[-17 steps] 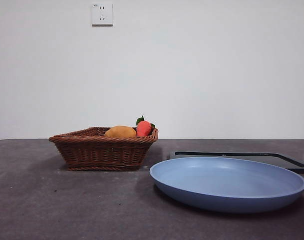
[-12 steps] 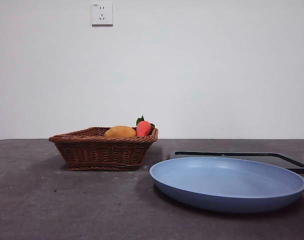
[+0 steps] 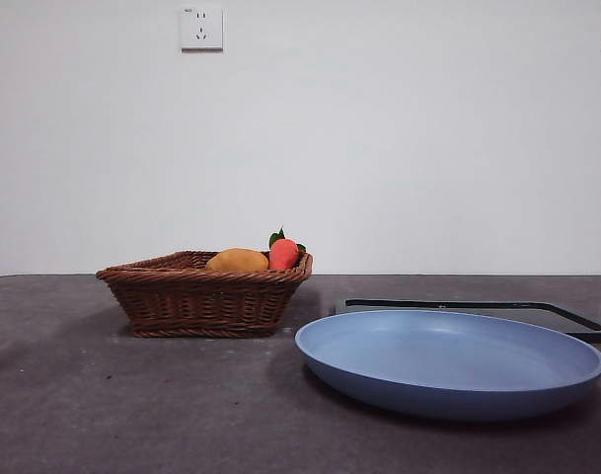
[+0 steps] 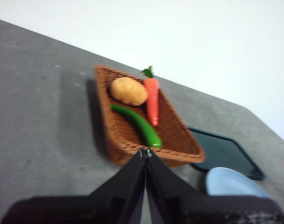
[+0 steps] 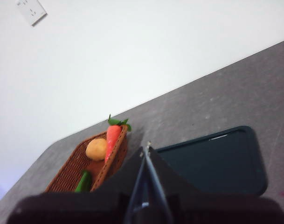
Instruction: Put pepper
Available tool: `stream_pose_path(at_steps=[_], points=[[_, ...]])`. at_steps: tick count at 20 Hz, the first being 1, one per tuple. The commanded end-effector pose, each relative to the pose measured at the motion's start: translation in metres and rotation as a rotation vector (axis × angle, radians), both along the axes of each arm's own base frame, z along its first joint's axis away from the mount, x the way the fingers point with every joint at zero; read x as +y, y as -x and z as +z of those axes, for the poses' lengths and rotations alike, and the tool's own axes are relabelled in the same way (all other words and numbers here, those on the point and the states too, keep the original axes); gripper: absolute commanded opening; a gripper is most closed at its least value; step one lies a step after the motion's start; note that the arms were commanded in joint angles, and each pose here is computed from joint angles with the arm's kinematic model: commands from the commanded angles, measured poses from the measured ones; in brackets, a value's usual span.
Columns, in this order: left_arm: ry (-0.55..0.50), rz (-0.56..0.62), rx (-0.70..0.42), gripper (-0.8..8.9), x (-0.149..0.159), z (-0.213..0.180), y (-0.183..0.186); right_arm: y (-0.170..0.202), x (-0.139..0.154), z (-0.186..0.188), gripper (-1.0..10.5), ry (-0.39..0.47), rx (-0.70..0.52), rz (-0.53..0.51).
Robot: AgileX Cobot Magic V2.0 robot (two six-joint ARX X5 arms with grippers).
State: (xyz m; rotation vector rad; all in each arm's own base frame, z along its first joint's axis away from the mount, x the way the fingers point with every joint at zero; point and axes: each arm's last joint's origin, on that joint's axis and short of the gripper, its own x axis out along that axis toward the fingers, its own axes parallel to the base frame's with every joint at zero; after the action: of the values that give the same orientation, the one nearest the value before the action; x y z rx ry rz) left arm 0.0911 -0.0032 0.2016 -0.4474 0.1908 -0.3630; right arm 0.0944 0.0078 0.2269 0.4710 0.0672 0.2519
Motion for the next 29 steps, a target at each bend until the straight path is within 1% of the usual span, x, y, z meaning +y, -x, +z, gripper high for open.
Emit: stream_pose_path(at_steps=[1,6,11,18,21,23,25,26,27,29], points=[[0.005,-0.045,0.010,0.07,-0.001,0.020,-0.002,-0.002,0.001,0.018,0.1,0.065,0.044,0.035],[-0.025,-0.176,0.050,0.06,-0.002,0.049,-0.012,-0.006,0.003,0.046,0.1,0.174,0.171,0.130],[-0.102,-0.311,0.117,0.07,-0.004,0.070,-0.021,-0.011,0.007,0.072,0.1,0.282,0.307,0.233],[-0.213,-0.463,0.221,0.06,-0.011,0.085,-0.022,-0.015,0.012,0.097,0.1,0.449,0.516,0.380],[-0.244,-0.513,0.257,0.06,-0.016,0.087,-0.020,-0.016,0.013,0.101,0.1,0.485,0.588,0.426],[-0.268,-0.495,0.278,0.06,-0.017,0.085,-0.019,-0.017,0.013,0.099,0.1,0.487,0.616,0.435],[-0.277,-0.489,0.280,0.11,-0.018,0.085,-0.019,-0.017,0.013,0.098,0.2,0.492,0.619,0.439],[-0.278,-0.487,0.275,0.28,-0.018,0.086,-0.020,-0.017,0.013,0.098,0.4,0.491,0.618,0.439],[-0.277,-0.486,0.273,0.98,-0.018,0.086,-0.020,-0.018,0.013,0.098,0.8,0.491,0.619,0.438],[-0.277,-0.484,0.266,3.01,-0.018,0.087,-0.021,-0.018,0.013,0.098,2.2,0.471,0.630,0.430]])
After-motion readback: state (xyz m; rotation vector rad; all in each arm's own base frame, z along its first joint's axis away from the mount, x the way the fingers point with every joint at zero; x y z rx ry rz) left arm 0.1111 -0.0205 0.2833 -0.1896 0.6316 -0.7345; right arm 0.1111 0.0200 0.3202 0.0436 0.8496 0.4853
